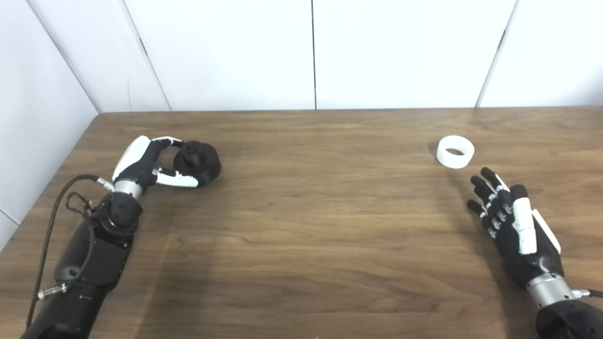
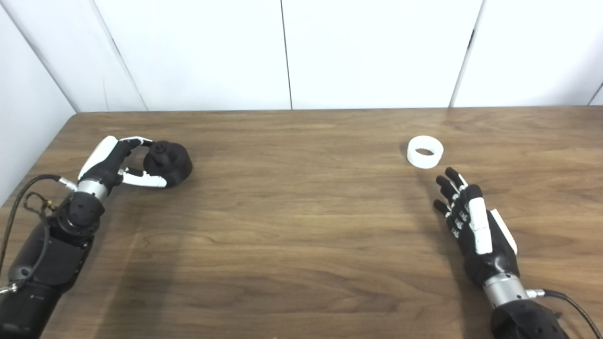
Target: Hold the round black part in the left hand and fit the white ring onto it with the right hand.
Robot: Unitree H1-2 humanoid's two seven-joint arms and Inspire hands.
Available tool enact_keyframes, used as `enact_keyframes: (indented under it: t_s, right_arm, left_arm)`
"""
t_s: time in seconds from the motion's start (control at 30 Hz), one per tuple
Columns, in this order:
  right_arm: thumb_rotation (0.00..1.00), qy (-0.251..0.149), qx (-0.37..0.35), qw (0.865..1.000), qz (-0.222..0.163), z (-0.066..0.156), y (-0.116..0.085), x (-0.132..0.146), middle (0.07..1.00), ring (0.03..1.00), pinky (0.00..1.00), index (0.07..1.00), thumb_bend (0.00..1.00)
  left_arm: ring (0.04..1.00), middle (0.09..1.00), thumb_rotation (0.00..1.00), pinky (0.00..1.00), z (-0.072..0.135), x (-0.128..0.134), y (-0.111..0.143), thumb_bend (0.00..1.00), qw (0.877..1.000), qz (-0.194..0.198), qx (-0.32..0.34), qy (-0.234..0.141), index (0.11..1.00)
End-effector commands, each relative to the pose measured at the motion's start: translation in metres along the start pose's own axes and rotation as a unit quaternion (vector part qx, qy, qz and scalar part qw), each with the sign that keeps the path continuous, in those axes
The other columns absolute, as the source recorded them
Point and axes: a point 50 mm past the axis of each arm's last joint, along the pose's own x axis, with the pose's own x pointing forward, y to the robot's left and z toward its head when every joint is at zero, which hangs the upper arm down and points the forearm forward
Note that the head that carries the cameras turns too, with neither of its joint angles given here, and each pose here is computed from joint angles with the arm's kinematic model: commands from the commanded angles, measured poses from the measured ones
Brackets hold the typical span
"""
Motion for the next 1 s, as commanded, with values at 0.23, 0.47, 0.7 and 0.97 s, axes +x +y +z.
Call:
enact_keyframes:
  t_s: [0.23,0.47,0.7,0.97]
  right_arm:
    - [1.0,-0.034,-0.013,0.999,0.011,0.015,0.0,0.004,0.948,1.0,0.98,0.987,0.63]
    - [1.0,-0.033,-0.013,0.999,0.008,0.016,0.001,0.005,0.944,1.0,0.99,0.986,0.62]
    - [1.0,-0.032,-0.01,0.999,0.008,0.017,0.004,0.007,0.942,1.0,0.99,0.984,0.63]
    - [1.0,-0.032,-0.006,0.999,0.012,0.016,0.007,0.008,0.939,0.997,0.98,0.989,0.64]
  left_arm:
    - [0.941,0.87,0.18,0.88,0.019,0.009,0.021,0.84,0.998,0.042,0.007,-0.036,0.624]
    - [0.954,0.88,0.2,0.91,0.025,0.001,0.01,0.82,0.999,0.018,0.009,-0.045,0.643]
    - [0.96,0.883,0.2,0.91,0.036,-0.015,-0.004,0.83,0.998,-0.015,0.008,-0.067,0.636]
    - [0.966,0.888,0.2,0.92,0.056,-0.042,-0.024,0.84,0.992,-0.053,0.015,-0.113,0.647]
